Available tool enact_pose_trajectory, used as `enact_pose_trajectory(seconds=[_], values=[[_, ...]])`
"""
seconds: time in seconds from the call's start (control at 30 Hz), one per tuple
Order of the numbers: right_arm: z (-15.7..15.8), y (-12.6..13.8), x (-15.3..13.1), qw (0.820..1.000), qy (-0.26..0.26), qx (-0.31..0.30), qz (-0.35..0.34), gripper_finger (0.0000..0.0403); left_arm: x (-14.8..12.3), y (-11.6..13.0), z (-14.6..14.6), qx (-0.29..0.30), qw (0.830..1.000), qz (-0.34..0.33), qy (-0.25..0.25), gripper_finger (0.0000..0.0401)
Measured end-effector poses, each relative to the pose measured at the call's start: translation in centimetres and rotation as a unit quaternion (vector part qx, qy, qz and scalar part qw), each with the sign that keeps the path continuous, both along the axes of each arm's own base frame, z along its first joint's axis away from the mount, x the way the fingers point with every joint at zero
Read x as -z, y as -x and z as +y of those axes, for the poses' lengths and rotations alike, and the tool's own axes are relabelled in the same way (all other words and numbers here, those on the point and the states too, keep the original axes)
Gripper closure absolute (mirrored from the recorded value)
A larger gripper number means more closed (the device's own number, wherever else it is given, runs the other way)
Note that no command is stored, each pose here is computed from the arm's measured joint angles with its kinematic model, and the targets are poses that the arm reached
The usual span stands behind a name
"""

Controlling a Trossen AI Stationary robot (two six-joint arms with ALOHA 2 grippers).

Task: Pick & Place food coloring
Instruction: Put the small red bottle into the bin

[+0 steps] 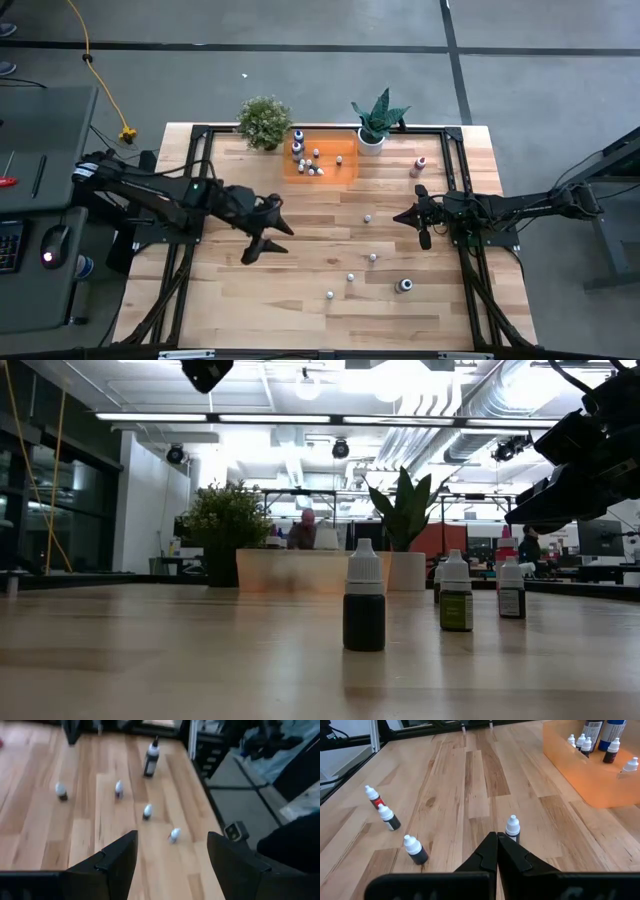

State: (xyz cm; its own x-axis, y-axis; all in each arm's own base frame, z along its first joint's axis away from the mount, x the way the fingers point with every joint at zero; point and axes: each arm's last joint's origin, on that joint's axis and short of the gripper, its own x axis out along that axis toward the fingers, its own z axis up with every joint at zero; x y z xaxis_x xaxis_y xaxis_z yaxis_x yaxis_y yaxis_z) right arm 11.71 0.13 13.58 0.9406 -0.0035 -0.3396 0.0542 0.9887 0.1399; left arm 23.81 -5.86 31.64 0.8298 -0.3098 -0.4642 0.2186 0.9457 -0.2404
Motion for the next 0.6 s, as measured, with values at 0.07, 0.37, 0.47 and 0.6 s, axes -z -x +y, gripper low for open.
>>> enact_pose_trajectory(seconds=[0.07,0.37,0.47,0.6], values=[[0.0,0.0,0.0,1.0,0.0,0.0,0.0,0.0402,0.0,-0.3,-0.3,-0.006,1.0,-0.014,-0.003,0.0167],[0.0,0.0,0.0,1.0,0.0,0.0,0.0,0.0402,2.9,-3.3,-2.6,0.012,0.999,0.002,-0.034,0.0167],[0.0,0.0,0.0,1.0,0.0,0.0,0.0,0.0402,3.8,-4.3,-3.7,0.029,0.999,-0.004,-0.042,0.0167],[0.0,0.0,0.0,1.0,0.0,0.0,0.0,0.0402,4.0,-5.3,-5.0,0.053,0.997,-0.009,-0.062,0.0167]])
